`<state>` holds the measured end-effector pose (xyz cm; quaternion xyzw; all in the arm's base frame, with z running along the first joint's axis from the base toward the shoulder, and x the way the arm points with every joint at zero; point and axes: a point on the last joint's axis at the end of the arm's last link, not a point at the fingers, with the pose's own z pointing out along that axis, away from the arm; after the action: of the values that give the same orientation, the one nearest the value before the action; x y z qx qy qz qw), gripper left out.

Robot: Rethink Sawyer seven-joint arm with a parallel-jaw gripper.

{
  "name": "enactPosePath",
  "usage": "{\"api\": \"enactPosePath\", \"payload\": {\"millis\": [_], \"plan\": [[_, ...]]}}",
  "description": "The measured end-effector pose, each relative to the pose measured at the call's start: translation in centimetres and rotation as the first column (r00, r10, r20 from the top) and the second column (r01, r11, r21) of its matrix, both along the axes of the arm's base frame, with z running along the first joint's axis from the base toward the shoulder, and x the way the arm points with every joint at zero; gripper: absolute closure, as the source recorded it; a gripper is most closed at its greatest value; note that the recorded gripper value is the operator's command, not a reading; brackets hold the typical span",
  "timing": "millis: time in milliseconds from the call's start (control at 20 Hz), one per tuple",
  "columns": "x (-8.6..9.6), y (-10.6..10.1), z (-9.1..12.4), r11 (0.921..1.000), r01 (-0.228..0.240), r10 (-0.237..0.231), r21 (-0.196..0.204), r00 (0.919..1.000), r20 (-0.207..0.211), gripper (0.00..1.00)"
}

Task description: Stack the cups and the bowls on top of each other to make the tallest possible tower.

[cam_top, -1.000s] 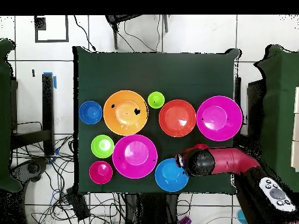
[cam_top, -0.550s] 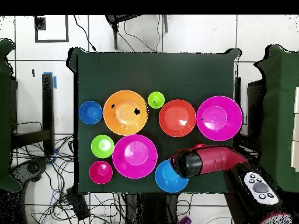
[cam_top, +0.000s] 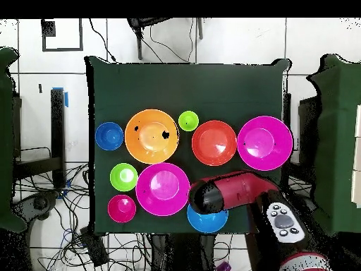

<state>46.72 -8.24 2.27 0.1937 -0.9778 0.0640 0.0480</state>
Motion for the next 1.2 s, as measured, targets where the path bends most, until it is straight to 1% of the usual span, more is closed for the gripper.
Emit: {"api": "enactPosePath", "payload": {"millis": [150, 250, 450, 550, 600, 750, 800, 900, 1000, 1050, 1100, 1200], "plan": [[0.5, 1.6, 0.8, 0.9997, -0.012, 0.012, -0.021, 0.9998, 0.016, 0.00], [1.0, 2.6, 1.1, 0.9996, -0.016, 0.017, -0.025, 0.9995, 0.025, 0.00], [2.1, 3.7, 1.7, 0.9997, -0.006, 0.007, -0.022, 0.9989, 0.045, 0.00], [2.7, 3.6, 1.9, 0.9998, 0.006, -0.005, -0.021, 0.9985, 0.055, 0.00], [3.3, 3.0, 2.0, 0.9995, 0.024, -0.023, -0.020, 0.9976, 0.066, 0.00], [3.5, 1.8, 2.0, 0.9986, 0.050, -0.049, -0.019, 0.9962, 0.073, 0.00], [3.4, -0.1, 2.0, 0.9957, 0.091, -0.090, -0.015, 0.9932, 0.074, 0.00], [3.2, -1.3, 2.0, 0.9934, 0.114, -0.112, -0.013, 0.9908, 0.075, 0.00], [2.7, -3.8, 2.0, 0.9865, 0.163, -0.162, -0.011, 0.9839, 0.076, 0.00], [2.3, -5.5, 2.0, 0.9803, 0.197, -0.196, -0.012, 0.9777, 0.076, 0.00], [2.1, -6.1, 2.0, 0.9775, 0.211, -0.209, -0.012, 0.9749, 0.076, 0.00], [1.4, -8.2, 2.0, 0.9677, 0.252, -0.250, -0.012, 0.9652, 0.076, 0.00]]}}
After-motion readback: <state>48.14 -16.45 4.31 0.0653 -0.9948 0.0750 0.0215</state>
